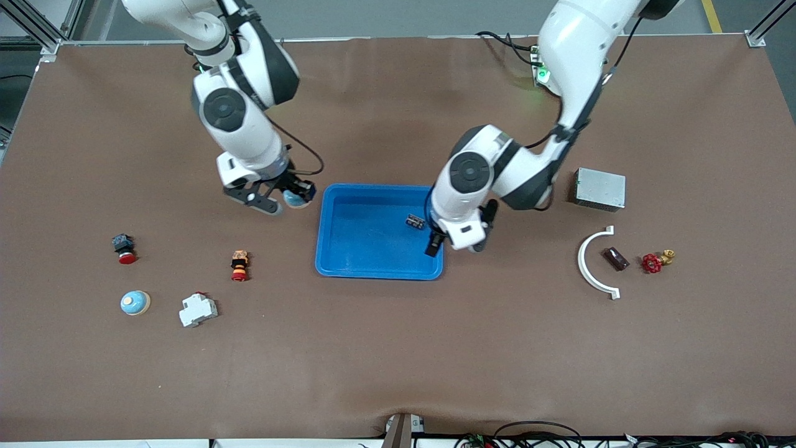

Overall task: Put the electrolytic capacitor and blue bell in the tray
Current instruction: 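Release the capacitor in the tray while the right gripper carries the bell, then set the bell in the tray while the left gripper reaches another capacitor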

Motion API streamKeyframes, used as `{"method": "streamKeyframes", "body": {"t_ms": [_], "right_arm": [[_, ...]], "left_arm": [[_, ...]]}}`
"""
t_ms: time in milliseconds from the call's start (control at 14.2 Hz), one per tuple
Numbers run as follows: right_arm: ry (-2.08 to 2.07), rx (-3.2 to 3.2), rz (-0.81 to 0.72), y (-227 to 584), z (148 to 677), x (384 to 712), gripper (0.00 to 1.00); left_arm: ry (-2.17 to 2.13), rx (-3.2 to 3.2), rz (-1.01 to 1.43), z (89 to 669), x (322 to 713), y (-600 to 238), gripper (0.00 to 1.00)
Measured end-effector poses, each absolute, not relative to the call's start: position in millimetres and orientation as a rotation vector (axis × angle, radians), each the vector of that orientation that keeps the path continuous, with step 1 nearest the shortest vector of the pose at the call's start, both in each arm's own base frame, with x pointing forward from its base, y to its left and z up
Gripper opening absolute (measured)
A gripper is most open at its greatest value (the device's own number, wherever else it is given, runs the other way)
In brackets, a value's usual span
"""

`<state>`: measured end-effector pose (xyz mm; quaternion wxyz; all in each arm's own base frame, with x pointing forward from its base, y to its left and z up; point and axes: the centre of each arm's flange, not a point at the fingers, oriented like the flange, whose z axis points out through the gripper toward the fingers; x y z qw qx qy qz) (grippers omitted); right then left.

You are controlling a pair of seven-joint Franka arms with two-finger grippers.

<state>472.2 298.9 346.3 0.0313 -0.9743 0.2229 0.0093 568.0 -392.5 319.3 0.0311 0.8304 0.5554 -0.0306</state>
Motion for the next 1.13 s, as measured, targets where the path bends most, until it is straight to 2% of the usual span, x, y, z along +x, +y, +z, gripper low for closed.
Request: {"method": "streamKeyframes", "body": {"t_ms": [212, 494, 1129], "right_arm": [[0.757, -2.939, -0.023, 328.0, 300.8, 467.8, 0.63], [0.766, -2.937, -0.009, 349.4, 231.1, 461.9, 0.63], [0.811, -2.924, 0.007, 388.7, 200.5, 460.4, 0.63]], "left_arm": [[1.668, 2.631, -0.084, 363.0, 602.6, -307.6, 1.00], [1.568, 2.758, -0.165, 355.2, 630.8, -198.5, 1.00], [1.416, 3.048, -0.186, 285.7, 632.2, -57.6, 1.00]]}}
